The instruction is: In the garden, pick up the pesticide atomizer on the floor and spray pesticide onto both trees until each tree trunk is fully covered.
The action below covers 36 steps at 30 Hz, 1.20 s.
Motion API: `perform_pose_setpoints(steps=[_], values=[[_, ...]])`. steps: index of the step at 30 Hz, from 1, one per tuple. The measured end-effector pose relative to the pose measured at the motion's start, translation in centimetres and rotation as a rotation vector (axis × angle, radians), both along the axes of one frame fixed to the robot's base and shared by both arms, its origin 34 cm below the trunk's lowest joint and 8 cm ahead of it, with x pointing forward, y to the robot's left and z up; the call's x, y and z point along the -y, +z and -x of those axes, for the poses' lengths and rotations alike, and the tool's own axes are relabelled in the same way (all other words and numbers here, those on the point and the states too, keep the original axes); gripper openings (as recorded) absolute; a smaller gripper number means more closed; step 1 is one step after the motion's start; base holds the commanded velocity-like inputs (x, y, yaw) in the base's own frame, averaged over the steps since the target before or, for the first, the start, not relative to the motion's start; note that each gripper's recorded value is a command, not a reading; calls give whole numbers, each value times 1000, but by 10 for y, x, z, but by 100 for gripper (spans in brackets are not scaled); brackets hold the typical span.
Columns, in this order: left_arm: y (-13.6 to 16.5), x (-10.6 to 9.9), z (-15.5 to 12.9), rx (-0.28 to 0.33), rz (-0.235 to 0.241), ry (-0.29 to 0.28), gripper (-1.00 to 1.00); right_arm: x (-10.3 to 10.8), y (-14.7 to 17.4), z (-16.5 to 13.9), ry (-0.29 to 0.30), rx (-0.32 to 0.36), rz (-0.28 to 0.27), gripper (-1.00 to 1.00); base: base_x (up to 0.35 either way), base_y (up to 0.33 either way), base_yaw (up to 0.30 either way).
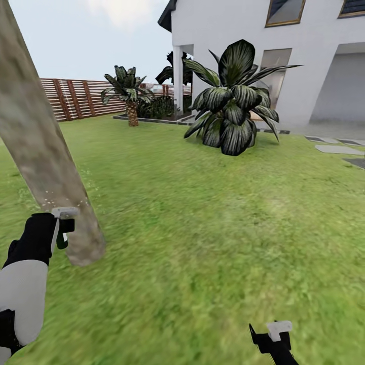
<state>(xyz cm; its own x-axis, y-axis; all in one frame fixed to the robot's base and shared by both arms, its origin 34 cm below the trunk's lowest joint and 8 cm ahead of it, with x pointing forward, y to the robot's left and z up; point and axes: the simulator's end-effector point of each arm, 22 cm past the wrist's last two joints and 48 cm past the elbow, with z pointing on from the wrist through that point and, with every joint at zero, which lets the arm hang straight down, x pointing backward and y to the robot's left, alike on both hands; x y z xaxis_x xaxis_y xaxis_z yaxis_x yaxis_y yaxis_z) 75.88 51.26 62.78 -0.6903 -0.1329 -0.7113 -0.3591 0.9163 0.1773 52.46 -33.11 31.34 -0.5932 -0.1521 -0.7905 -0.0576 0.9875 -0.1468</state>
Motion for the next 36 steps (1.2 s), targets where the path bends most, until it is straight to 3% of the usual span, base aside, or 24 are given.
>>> perform_pose_setpoints(steps=[7,11,13,16,18,20,22,24,25,36], values=[[0,4,-1,2,6,-2,-100,0,0,0,1,0,0,100,88,-267,251],[-5,34,-11,10,40,-33,-100,0,0,0,1,0,0,100,201,-228,278],[0,39,-15,18,43,-38,-100,0,0,0,1,0,0,100,214,-219,278],[0,24,-9,13,32,-17,-100,0,0,0,1,0,0,100,213,-219,278],[2,-10,4,7,5,27,-100,0,0,0,2,0,0,100,156,-238,278],[2,-18,7,10,14,37,-100,0,0,0,1,0,0,100,59,-261,278],[0,-10,5,10,24,29,-100,0,0,0,1,0,0,100,59,-268,278],[-5,19,-5,17,57,1,-100,0,0,0,1,0,0,100,140,-262,278],[-5,24,-7,16,57,-5,-100,0,0,0,1,0,0,100,169,-248,276],[-9,29,-6,7,50,-15,-100,1,0,0,-1,1,1,100,232,-198,48]])
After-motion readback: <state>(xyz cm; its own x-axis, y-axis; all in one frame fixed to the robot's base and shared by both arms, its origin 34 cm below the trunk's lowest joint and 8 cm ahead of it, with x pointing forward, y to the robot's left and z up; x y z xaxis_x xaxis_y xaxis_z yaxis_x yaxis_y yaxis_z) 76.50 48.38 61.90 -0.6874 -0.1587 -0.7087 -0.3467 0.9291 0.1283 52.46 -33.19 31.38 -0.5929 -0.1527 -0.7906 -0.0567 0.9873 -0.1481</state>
